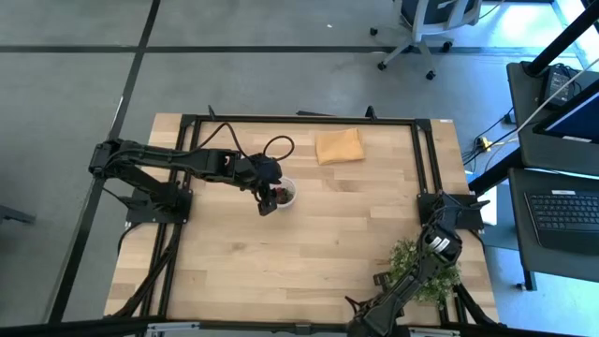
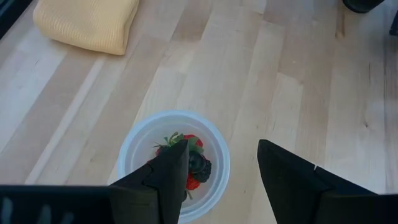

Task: Pick and placing Produce into tupperware
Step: Put the black cherry into the transparent container

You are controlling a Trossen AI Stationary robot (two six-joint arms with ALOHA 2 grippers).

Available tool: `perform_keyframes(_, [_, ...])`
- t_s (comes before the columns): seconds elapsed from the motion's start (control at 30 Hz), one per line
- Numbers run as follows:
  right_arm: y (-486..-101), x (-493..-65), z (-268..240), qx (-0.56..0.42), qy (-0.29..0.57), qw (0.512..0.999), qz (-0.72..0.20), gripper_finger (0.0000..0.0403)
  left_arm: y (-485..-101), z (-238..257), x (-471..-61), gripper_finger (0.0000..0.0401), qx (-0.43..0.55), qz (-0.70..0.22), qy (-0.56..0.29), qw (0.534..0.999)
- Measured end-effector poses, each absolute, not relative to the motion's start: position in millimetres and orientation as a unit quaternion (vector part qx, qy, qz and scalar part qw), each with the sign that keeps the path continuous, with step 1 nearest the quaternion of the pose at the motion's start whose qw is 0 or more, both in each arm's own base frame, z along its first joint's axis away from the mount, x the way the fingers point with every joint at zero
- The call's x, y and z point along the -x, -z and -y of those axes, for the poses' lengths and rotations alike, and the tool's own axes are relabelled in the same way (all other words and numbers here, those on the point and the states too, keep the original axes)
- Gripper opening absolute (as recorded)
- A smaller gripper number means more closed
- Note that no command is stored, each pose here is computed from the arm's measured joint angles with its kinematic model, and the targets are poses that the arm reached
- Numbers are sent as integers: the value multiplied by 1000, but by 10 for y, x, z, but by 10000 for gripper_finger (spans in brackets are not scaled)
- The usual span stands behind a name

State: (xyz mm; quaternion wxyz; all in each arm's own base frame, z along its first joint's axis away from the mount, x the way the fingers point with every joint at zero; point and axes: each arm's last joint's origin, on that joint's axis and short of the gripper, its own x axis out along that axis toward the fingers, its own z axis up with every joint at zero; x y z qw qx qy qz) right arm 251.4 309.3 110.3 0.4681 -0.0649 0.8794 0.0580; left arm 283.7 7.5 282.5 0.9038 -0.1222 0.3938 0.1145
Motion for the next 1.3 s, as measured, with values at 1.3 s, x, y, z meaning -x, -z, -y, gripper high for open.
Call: perform_keyframes(1.3, [-2894, -3871, -1534, -15, 65, 854, -516, 0, -3653, 181, -1986, 184, 135, -233, -38, 962])
